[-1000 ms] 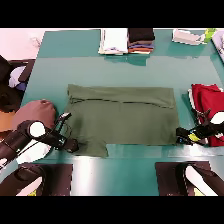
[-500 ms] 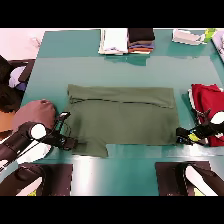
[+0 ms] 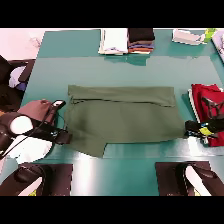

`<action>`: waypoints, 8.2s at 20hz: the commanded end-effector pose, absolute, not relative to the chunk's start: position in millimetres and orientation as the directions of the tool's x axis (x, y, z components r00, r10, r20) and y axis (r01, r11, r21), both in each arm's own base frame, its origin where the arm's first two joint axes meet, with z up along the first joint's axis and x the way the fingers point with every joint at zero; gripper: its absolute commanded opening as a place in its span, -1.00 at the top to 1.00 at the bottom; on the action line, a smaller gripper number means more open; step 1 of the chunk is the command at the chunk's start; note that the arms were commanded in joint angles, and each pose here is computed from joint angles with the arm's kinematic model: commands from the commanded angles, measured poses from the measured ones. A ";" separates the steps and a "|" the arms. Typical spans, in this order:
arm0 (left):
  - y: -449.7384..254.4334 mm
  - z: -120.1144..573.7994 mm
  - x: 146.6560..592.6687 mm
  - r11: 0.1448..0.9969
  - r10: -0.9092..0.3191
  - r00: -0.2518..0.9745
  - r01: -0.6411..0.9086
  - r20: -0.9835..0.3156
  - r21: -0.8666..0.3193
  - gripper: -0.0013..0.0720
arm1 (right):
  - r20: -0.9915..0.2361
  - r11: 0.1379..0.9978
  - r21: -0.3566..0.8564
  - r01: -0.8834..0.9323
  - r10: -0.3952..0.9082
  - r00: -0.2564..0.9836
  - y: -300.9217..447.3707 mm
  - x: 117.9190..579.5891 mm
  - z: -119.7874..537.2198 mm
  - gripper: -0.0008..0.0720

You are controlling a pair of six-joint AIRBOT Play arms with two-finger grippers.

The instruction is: Fold the shirts.

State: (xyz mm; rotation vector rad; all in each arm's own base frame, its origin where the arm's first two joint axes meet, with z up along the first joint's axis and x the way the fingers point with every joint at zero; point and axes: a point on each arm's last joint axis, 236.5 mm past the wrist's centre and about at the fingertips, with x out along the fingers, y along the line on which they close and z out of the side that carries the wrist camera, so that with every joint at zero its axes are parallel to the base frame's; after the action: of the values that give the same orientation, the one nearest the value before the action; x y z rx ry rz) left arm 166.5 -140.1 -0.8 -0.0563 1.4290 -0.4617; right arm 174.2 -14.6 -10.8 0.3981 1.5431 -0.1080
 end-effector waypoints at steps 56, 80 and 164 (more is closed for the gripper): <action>-294.9 13.5 402.6 0.823 -0.517 0.277 0.421 -0.810 -0.381 0.88 | -0.976 0.942 0.216 0.257 0.205 0.068 -32.8 344.6 -52.5 0.93; -397.4 -47.0 379.9 0.733 -0.556 0.094 0.524 -0.826 -0.434 0.88 | -0.707 0.831 0.477 -0.285 0.556 0.438 197.6 376.7 227.5 0.93; -242.9 244.3 352.6 0.761 -0.586 0.528 0.618 -0.614 -0.195 0.87 | -0.558 0.716 0.464 0.521 -0.220 0.800 -229.5 405.9 290.5 0.92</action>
State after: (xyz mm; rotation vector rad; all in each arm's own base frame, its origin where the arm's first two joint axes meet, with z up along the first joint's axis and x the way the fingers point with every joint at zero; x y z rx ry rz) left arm 353.9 -243.0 245.9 0.0470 0.7069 -0.7182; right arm 416.7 -232.3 257.1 0.6847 0.5243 -0.4366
